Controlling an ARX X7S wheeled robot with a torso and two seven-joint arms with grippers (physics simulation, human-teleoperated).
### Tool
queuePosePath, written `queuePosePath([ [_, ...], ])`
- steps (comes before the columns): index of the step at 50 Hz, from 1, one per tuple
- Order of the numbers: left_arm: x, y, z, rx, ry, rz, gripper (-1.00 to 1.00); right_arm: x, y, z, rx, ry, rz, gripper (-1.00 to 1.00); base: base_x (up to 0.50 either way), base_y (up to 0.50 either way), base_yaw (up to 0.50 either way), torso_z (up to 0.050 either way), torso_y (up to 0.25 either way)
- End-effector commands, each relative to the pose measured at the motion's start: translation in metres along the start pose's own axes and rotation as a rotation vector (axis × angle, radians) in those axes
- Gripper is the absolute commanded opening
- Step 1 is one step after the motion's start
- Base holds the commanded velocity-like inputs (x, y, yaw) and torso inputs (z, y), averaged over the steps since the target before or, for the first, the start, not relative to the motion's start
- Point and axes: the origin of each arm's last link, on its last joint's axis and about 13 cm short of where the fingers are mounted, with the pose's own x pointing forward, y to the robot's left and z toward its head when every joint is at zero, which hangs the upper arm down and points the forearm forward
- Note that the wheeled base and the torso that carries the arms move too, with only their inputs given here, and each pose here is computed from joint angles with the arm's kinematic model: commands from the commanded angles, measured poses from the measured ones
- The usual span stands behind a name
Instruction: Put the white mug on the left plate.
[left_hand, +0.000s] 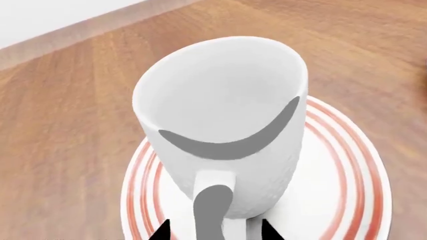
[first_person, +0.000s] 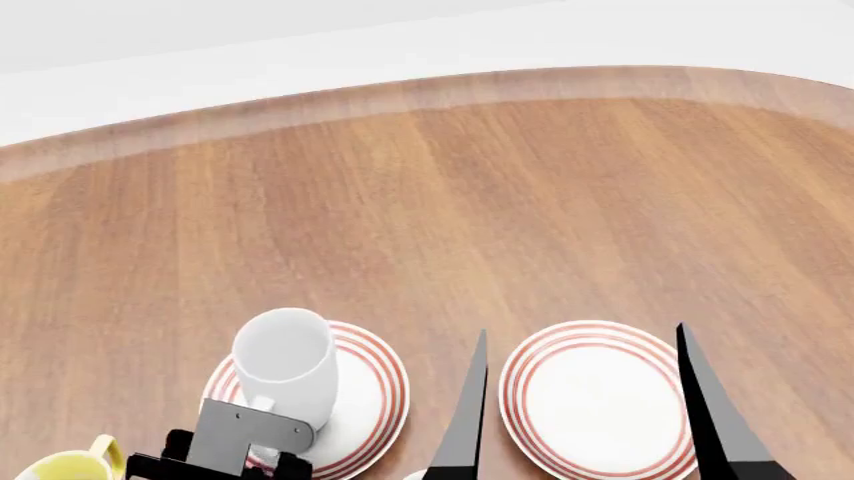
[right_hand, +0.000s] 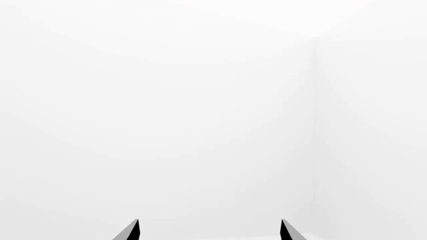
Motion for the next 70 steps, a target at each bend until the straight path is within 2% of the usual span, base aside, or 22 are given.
queuePosePath([
  [1,0.0,0.001,0.001,-0.005,0.007,0.002,1.0,0.0,0.0,0.0,0.001,-0.002,0.0,1.0,0.0,0.0,0.0,0.0,0.0],
  [14,-0.002,0.0,0.001,-0.005,-0.008,-0.01,1.0,0.0,0.001,0.0,0.002,0.0,0.003,1.0,0.0,0.0,0.0,0.0,0.0],
  [19,-0.011,0.006,0.018,0.005,-0.068,-0.011,1.0,0.0,0.001,0.0,0.002,-0.001,0.005,1.0,0.0,0.0,0.0,0.0,0.0],
  [25,-0.033,0.014,0.039,0.036,-0.149,-0.025,1.0,0.0,0.003,0.001,0.005,-0.007,0.011,1.0,0.0,0.0,0.0,0.0,0.0],
  [35,-0.071,0.021,0.073,0.031,-0.285,-0.059,1.0,0.001,0.004,0.002,0.005,-0.015,0.017,1.0,0.0,0.0,0.0,0.0,0.0],
  [47,-0.106,0.028,0.095,0.017,-0.396,-0.084,1.0,0.001,0.005,0.002,0.007,-0.018,0.021,1.0,0.0,0.0,0.0,0.0,0.0],
  [51,-0.122,0.031,0.099,-0.005,-0.446,-0.081,1.0,0.001,0.005,0.002,0.005,-0.015,0.021,1.0,0.0,0.0,0.0,0.0,0.0],
  [53,-0.123,0.032,0.098,0.01,-0.463,-0.063,1.0,0.0,0.005,0.001,0.005,-0.013,0.021,1.0,0.0,0.0,0.0,0.0,0.0],
  [70,-0.178,0.038,0.105,-0.096,-0.599,-0.059,1.0,0.0,0.005,0.0,-0.001,0.014,0.019,1.0,0.0,0.0,0.0,0.0,0.0],
])
